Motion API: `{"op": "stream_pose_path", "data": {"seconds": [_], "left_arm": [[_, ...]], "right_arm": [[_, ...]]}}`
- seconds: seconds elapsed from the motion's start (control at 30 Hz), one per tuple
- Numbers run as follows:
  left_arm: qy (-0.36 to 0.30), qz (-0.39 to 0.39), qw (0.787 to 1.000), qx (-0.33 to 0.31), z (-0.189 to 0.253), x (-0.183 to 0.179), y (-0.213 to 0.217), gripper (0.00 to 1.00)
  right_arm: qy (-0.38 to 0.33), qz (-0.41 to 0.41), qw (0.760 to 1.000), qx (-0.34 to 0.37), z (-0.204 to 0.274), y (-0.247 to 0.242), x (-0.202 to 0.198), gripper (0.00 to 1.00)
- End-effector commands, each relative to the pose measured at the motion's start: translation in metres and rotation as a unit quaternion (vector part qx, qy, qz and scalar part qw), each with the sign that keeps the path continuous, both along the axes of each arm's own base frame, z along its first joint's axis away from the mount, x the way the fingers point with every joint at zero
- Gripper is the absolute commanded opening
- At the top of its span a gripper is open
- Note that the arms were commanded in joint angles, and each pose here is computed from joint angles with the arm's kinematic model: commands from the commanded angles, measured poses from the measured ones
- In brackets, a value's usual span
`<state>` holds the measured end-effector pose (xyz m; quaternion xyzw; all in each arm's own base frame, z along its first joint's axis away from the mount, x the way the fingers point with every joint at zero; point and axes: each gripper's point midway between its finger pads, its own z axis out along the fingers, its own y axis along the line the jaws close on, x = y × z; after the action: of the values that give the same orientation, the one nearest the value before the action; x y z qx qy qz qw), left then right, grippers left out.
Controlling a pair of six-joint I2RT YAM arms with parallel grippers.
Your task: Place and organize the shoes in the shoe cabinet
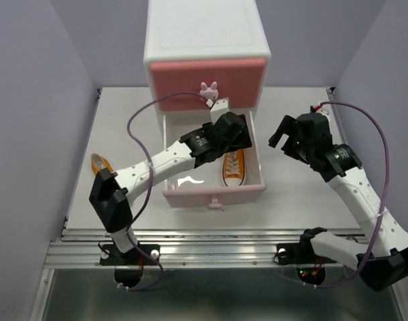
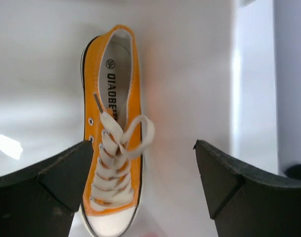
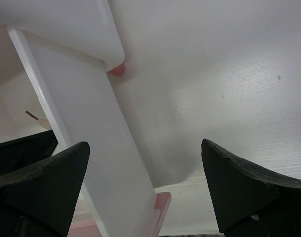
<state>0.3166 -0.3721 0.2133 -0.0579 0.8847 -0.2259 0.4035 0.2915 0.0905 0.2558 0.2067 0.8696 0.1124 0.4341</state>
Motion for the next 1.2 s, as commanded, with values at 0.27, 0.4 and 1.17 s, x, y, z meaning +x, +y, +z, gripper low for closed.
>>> {"op": "stream_pose_path", "data": {"seconds": [0.27,0.4,1.17], "left_arm": [[-0.103,0.141,0.976,-0.128,0.161,-0.074,0.168,0.98],[-0.116,0.238,0.959,-0.101,0.152,-0.097,0.255,0.99],[0.053,0.535,0.843,-0.011,-0.047,-0.029,0.421,0.99]], "right_arm": [[-0.048,-0.009,0.999,0.008,0.015,-0.002,0.006,1.0],[-0.038,0.012,0.999,0.009,0.01,0.007,0.012,1.0],[0.001,0.078,0.997,-0.005,-0.005,0.027,0.019,1.0]]}}
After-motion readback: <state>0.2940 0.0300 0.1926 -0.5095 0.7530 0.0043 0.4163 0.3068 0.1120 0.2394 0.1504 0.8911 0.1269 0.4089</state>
